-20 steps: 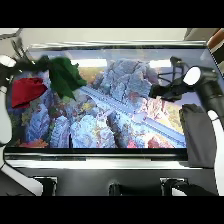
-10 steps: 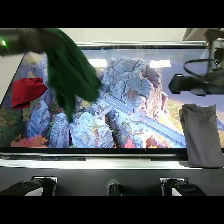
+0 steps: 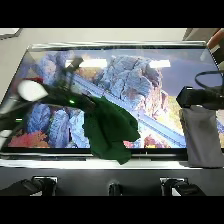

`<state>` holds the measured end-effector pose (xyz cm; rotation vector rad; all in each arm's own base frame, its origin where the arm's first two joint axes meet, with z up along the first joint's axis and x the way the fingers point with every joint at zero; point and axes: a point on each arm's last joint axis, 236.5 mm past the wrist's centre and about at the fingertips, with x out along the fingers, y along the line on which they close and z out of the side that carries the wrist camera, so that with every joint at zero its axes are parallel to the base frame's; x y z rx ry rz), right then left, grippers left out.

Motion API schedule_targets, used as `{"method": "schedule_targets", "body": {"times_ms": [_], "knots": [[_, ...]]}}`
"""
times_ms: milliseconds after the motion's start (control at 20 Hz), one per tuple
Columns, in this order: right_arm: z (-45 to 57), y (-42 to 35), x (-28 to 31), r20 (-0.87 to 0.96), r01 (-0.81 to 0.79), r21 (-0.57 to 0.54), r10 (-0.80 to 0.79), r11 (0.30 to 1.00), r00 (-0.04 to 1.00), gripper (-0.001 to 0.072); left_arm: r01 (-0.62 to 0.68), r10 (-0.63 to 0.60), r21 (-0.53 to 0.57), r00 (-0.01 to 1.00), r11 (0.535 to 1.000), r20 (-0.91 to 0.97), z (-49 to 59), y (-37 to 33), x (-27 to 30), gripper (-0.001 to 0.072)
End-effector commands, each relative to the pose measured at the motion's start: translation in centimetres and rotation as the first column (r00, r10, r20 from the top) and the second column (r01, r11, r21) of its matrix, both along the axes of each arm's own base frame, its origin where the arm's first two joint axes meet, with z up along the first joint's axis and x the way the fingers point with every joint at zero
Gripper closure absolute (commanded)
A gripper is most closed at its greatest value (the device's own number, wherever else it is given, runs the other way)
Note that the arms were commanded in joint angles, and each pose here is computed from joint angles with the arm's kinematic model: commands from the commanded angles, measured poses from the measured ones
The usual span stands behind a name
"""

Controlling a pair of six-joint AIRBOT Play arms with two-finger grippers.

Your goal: Fold the shirts.

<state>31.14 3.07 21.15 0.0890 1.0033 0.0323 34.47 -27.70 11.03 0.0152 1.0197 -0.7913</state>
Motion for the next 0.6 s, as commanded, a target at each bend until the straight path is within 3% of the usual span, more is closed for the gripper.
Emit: {"method": "schedule_targets", "body": {"times_ms": [0,50,300,450,550], "knots": [[-3.7,0.1,1.2,-0.112,0.011,-0.001,-0.012,1.000,0.994,0.0081,-0.076,0.084,0.062,0.987,0.995,-0.140,-8.1,-0.1,1.4,0.0279],[-5.0,0.3,1.6,-0.155,0.009,0.000,-0.009,1.000,0.988,0.0081,-0.070,0.082,0.077,0.984,0.995,-0.160,-8.2,0.2,1.8,0.0019],[-11.6,3.1,1.9,-0.404,-0.061,0.085,0.091,0.994,0.910,0.0080,-0.174,0.201,0.194,0.971,0.965,-0.131,-4.9,9.4,5.2,0.0014],[-16.6,5.1,0.8,-0.506,-0.083,0.172,0.160,0.982,0.847,0.0077,-0.218,0.296,0.267,0.907,0.939,-0.299,-8.0,15.4,1.8,0.0016],[-20.0,6.2,-0.6,-0.553,-0.072,0.222,0.187,0.972,0.812,0.0050,-0.210,0.298,0.252,0.869,0.945,-0.394,-11.0,16.5,-1.7,0.0017]]}}
